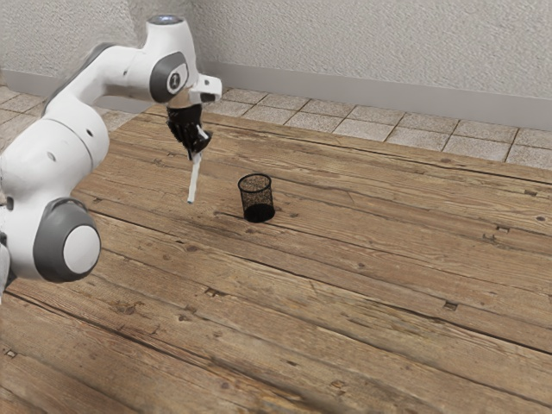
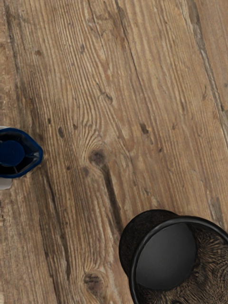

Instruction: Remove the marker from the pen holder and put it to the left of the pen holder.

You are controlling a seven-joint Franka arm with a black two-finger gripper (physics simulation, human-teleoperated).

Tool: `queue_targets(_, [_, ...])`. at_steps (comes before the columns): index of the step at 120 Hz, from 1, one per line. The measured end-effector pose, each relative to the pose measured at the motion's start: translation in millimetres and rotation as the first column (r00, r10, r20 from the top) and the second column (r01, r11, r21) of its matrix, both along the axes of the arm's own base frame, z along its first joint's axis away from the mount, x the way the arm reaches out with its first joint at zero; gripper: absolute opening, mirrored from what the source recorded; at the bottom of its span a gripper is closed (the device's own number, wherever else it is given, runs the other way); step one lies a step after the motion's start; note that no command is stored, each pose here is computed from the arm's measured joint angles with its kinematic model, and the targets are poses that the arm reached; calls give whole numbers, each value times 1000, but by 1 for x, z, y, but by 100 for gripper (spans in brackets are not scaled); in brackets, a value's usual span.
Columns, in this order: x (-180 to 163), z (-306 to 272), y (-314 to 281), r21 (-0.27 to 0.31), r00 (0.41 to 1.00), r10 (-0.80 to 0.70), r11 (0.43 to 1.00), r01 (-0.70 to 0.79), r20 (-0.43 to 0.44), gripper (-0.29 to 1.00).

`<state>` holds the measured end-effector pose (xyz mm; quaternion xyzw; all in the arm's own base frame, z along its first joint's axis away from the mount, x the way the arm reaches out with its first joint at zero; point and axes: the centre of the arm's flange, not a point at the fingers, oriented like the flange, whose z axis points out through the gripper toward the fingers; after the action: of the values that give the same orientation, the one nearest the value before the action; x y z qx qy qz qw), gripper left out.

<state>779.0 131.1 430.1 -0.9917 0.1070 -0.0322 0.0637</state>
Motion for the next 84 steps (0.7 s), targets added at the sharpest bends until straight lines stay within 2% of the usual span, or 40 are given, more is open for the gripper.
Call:
queue_targets(18, [-3,-56,14,10,993,11,1000,-10,-117,-8])
queue_targets(37, [-4,-79,20,9,988,9,1000,-7,-154,-7])
queue_targets(62, [-4,-84,20,0,987,-3,1000,3,-161,36])
queue_targets(84, [-5,-56,16,-3,991,-16,1000,16,-135,56])
